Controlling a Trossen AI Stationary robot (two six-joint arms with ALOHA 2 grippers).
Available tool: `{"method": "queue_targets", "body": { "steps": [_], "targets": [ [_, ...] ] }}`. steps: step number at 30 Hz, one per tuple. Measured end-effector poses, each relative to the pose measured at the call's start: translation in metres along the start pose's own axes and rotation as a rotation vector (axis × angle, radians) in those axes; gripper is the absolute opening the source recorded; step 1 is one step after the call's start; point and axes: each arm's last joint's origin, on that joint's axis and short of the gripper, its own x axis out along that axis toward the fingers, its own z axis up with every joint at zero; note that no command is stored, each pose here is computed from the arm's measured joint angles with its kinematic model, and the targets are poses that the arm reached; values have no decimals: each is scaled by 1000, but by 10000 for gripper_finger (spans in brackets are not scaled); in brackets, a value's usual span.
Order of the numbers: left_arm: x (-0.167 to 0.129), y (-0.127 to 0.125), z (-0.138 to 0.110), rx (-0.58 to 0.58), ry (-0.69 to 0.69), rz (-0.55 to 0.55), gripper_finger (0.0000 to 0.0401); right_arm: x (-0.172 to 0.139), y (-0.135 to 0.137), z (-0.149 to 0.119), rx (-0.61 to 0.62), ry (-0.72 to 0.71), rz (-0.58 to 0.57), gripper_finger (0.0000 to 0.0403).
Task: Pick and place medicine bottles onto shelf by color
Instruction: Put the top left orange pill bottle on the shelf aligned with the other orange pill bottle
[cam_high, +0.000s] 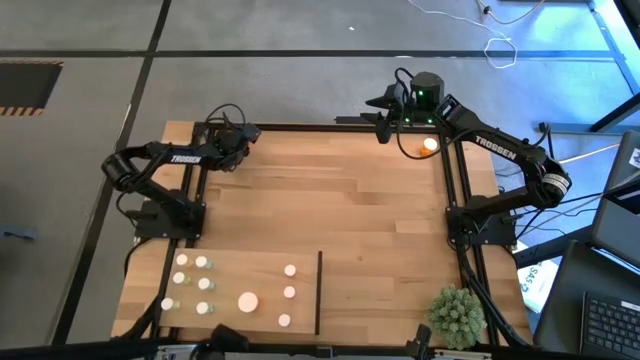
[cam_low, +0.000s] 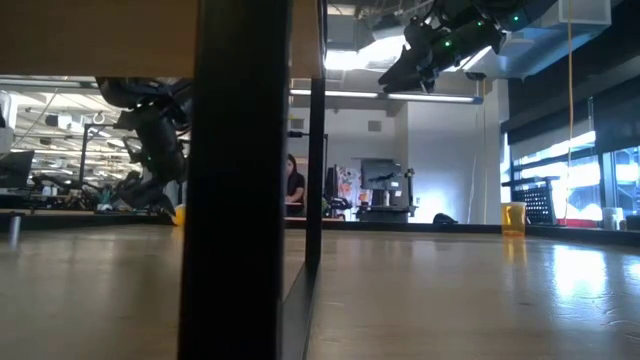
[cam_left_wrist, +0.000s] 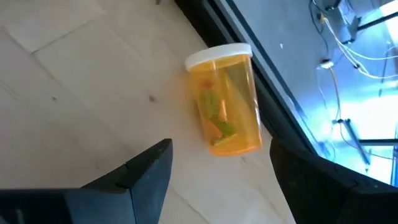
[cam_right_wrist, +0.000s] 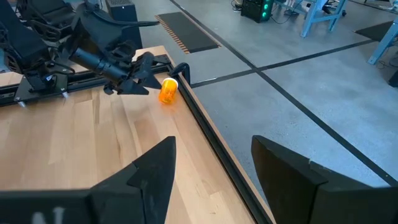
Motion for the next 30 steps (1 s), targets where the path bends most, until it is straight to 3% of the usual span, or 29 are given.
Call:
{"method": "queue_targets", "body": {
  "steps": [30],
  "targets": [
    [12,0,2,-15,-28,-21,263,0,0,0,0,0,0,213]
  ]
}}
